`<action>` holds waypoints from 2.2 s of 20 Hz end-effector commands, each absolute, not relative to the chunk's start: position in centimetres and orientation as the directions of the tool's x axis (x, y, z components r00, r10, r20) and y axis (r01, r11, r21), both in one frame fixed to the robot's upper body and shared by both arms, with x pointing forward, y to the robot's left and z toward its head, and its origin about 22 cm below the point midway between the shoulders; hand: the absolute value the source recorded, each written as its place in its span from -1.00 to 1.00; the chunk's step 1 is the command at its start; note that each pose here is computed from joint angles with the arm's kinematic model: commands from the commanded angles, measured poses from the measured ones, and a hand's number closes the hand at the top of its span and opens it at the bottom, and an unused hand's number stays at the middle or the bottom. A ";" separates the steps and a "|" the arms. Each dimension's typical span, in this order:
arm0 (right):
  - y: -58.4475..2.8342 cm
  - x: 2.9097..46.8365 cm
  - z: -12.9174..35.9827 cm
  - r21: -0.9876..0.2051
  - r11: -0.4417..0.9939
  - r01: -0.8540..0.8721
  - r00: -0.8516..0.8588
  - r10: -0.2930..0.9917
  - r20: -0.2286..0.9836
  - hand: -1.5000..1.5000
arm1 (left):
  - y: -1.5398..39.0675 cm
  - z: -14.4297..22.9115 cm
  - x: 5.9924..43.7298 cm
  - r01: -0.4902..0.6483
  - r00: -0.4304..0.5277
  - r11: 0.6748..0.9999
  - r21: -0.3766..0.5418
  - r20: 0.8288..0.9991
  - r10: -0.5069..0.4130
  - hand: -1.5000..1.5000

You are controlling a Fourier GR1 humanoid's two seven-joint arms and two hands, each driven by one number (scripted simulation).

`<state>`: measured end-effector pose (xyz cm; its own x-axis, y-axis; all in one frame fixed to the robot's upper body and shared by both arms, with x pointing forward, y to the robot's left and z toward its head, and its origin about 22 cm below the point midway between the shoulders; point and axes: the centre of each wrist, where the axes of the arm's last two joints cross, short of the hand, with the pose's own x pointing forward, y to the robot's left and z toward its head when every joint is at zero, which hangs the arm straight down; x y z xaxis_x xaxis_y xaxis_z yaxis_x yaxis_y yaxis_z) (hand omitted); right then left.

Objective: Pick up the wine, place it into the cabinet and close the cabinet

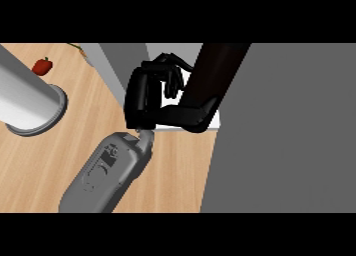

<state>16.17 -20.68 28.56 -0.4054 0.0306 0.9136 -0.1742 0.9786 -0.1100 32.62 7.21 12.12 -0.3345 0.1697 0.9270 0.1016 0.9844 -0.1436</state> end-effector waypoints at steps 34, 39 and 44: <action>-21.4 15.4 28.2 -0.072 0.964 -0.257 -0.416 -0.043 0.908 -1.00 | 8.0 -0.9 36.8 -0.020 -0.307 0.986 0.164 0.938 -0.162 1.00; -21.5 15.1 28.5 -0.105 0.962 -0.251 -0.412 -0.008 0.911 -1.00 | 8.6 -1.4 37.5 -0.053 -0.318 0.989 0.141 0.936 -0.150 1.00; -21.4 15.7 29.4 -0.125 0.957 -0.262 -0.417 0.005 0.909 -1.00 | 9.4 -1.0 38.8 -0.094 -0.322 0.992 0.089 0.940 -0.115 1.00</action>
<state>17.41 -21.03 28.97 -0.4147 0.0285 0.9095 -0.1987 0.9725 -0.1211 38.27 8.76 -0.79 -0.3202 -0.1352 0.9377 -0.0695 0.9904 0.1191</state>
